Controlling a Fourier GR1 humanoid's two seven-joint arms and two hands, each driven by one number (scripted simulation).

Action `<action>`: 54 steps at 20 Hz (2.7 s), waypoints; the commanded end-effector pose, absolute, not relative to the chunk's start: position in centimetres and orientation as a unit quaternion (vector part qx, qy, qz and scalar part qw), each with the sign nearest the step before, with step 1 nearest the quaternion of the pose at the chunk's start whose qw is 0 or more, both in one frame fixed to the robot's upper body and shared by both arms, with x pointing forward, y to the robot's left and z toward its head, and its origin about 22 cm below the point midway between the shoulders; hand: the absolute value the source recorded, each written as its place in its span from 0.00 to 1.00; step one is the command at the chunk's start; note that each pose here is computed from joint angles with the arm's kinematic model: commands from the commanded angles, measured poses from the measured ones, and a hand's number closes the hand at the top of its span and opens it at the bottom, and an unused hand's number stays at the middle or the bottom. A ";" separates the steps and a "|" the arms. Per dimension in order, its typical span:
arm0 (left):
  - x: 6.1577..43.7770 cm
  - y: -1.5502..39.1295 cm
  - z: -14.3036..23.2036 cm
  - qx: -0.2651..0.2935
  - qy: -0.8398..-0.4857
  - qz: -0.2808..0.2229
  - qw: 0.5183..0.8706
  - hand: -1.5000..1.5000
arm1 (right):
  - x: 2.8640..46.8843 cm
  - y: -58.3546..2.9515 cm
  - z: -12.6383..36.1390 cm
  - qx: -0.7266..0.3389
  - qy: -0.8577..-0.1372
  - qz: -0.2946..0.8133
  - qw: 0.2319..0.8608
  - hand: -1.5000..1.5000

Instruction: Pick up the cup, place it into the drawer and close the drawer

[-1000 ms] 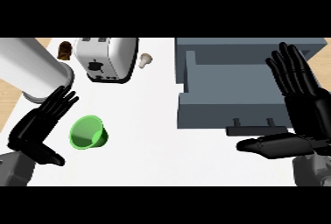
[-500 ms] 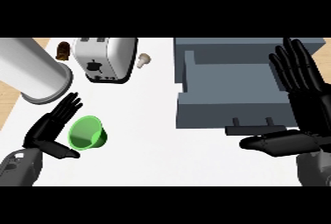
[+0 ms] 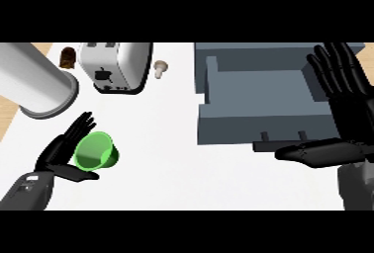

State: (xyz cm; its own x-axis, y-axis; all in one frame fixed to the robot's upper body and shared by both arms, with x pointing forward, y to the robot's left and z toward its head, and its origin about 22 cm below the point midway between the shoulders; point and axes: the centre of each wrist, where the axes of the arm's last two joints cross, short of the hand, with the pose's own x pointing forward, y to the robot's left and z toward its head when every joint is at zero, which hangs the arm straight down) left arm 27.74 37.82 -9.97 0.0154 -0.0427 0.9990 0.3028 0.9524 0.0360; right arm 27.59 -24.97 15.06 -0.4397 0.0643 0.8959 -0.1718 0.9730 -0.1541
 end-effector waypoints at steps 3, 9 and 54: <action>27.4 37.7 -10.7 -0.154 -0.725 -0.112 0.662 0.00 | 28.0 -25.7 13.6 0.035 -0.839 0.108 0.532 0.00; 27.1 35.6 -12.2 -0.149 -0.729 -0.107 0.660 0.00 | 26.4 -25.2 15.4 0.037 -0.841 0.126 0.524 0.00; 37.8 20.7 -3.6 -0.086 -0.881 0.020 0.466 1.00 | 26.9 -27.6 14.5 0.010 -0.838 0.105 0.536 0.00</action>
